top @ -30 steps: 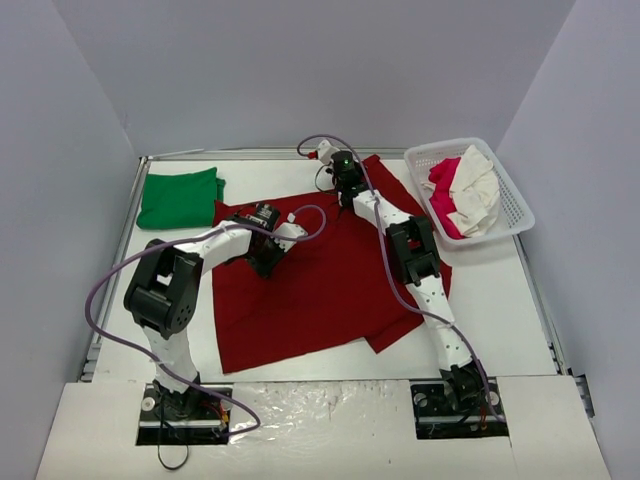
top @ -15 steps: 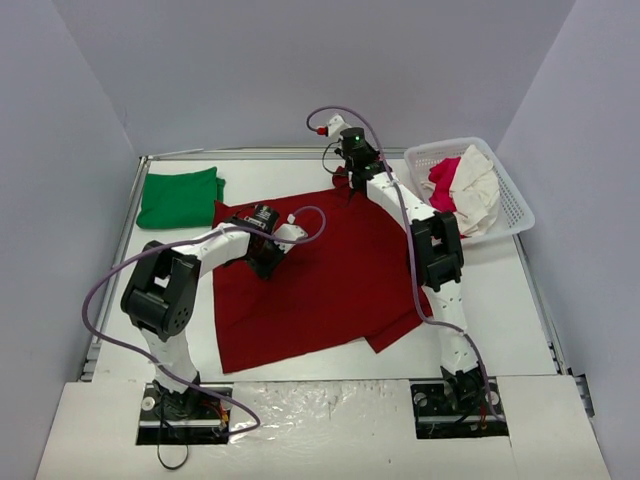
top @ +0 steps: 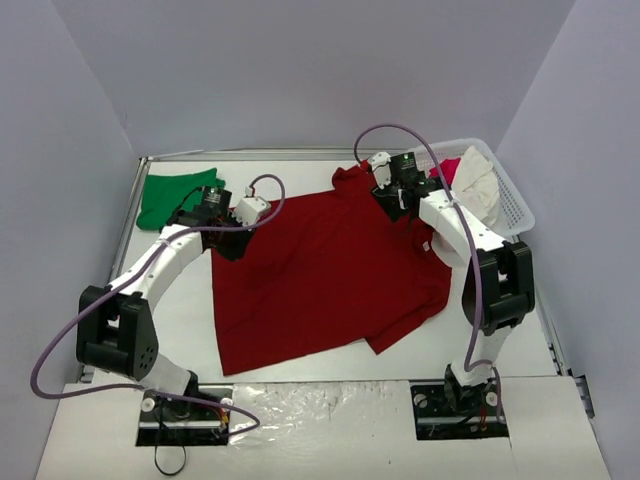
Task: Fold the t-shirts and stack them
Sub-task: Flatten out the tshirt
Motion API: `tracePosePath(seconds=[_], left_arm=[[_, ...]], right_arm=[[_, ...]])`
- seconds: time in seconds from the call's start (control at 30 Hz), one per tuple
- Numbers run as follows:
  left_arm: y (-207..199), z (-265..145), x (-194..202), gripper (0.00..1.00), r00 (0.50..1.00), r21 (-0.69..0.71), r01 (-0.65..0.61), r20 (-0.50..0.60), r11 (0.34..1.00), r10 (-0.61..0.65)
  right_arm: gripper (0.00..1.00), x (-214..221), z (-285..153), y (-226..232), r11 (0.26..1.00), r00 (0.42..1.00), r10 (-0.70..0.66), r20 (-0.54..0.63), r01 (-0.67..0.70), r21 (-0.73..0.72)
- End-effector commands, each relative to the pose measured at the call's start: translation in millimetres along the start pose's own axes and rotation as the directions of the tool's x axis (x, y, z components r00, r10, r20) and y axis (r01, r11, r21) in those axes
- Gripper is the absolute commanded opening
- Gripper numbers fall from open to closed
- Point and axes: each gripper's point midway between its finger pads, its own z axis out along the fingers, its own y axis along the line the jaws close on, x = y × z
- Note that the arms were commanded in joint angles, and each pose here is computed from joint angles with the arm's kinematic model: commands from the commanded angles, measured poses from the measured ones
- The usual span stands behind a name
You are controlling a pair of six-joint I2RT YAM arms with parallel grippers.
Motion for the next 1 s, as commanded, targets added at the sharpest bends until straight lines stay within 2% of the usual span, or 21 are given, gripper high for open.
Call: tracePosePath(seconds=[0.0, 0.13, 0.23, 0.27, 0.33, 0.43, 0.47, 0.5, 0.97], left_arm=[[-8, -25, 14, 0.16, 0.999, 0.013, -0.042, -0.023, 0.999, 0.043], [-23, -31, 47, 0.17, 0.996, 0.041, -0.037, -0.074, 0.998, 0.04], [-24, -36, 55, 0.17, 0.997, 0.013, -0.043, -0.065, 0.999, 0.044], [-22, -38, 59, 0.17, 0.997, -0.008, -0.043, -0.069, 0.999, 0.042], [-19, -39, 57, 0.16, 0.998, -0.024, -0.042, -0.051, 0.999, 0.041], [-19, -35, 53, 0.1, 0.997, -0.006, -0.057, -0.06, 0.998, 0.056], [-17, -29, 54, 0.04, 0.995, 0.001, -0.052, -0.081, 0.999, 0.052], [-14, -24, 53, 0.02, 0.995, -0.008, -0.056, -0.084, 0.998, 0.055], [23, 62, 70, 0.02, 0.965, -0.075, -0.033, -0.263, 0.997, 0.012]], right_arm=[[0.43, 32, -33, 44, 0.982, 0.998, -0.017, -0.061, 0.005, -0.187], [0.38, 58, -50, 69, 0.959, 0.997, -0.029, -0.072, 0.008, -0.284], [0.22, 74, -57, 95, 0.933, 0.994, -0.046, -0.103, 0.006, -0.36], [0.1, 80, -56, 107, 0.919, 0.992, -0.055, -0.117, 0.004, -0.395], [0.0, 89, -51, 119, 0.907, 0.986, -0.072, -0.15, 0.002, -0.421], [0.0, 100, -40, 127, 0.901, 0.977, -0.093, -0.192, 0.0, -0.434], [0.0, 102, -38, 128, 0.9, 0.975, -0.095, -0.202, -0.003, -0.436], [0.0, 103, -34, 129, 0.9, 0.973, -0.099, -0.209, -0.003, -0.437], [0.0, 129, 9, 127, 0.926, 0.928, -0.129, -0.35, -0.013, -0.376]])
